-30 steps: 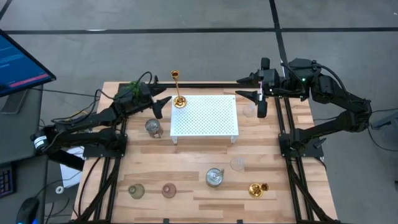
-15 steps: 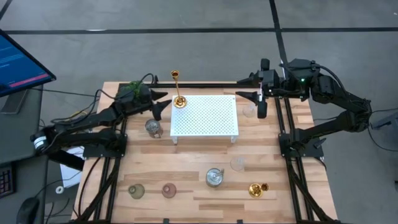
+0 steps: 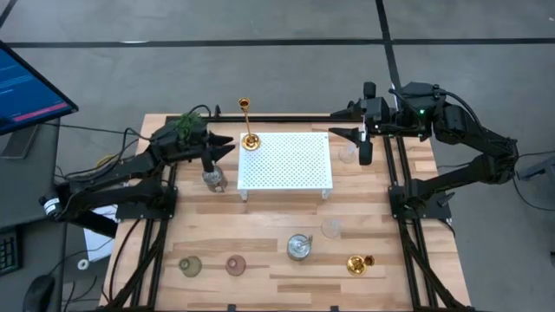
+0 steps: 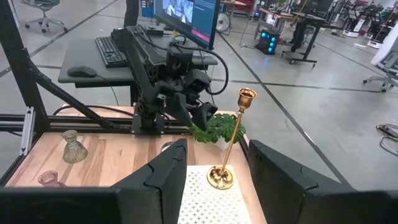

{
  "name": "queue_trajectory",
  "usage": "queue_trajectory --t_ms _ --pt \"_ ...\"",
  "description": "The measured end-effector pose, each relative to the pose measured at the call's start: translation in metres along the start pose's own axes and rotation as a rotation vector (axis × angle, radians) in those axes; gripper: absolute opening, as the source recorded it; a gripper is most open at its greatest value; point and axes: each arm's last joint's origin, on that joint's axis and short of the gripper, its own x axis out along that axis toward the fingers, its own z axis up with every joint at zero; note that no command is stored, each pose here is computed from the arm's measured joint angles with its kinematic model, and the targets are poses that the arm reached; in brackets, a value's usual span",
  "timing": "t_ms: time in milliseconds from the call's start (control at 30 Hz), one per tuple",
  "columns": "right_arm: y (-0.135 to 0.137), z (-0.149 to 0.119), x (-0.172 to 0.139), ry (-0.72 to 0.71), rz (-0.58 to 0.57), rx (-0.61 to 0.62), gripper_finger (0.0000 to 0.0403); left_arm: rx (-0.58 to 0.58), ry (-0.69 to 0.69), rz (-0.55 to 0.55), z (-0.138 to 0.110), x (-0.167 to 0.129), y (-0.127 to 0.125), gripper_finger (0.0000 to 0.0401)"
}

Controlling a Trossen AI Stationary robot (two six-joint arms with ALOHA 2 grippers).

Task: Pick & Place candle stick holders
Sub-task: Put the top silver scented candle on the shelf

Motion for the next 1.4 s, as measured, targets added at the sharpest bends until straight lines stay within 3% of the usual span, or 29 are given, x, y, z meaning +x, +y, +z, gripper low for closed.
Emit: queue_trajectory --t_ms 633,1400 --pt "-0.001 0.004 0.0 -0.041 -0.006 0.002 0.0161 -0.186 0.023 -0.103 0.002 -0.002 -0.005 0.0191" --pt "-0.002 0.014 0.011 -0.149 -0.023 0.003 0.0161 -0.27 -0.046 -0.146 0.01 -0.003 -0.009 0.0191"
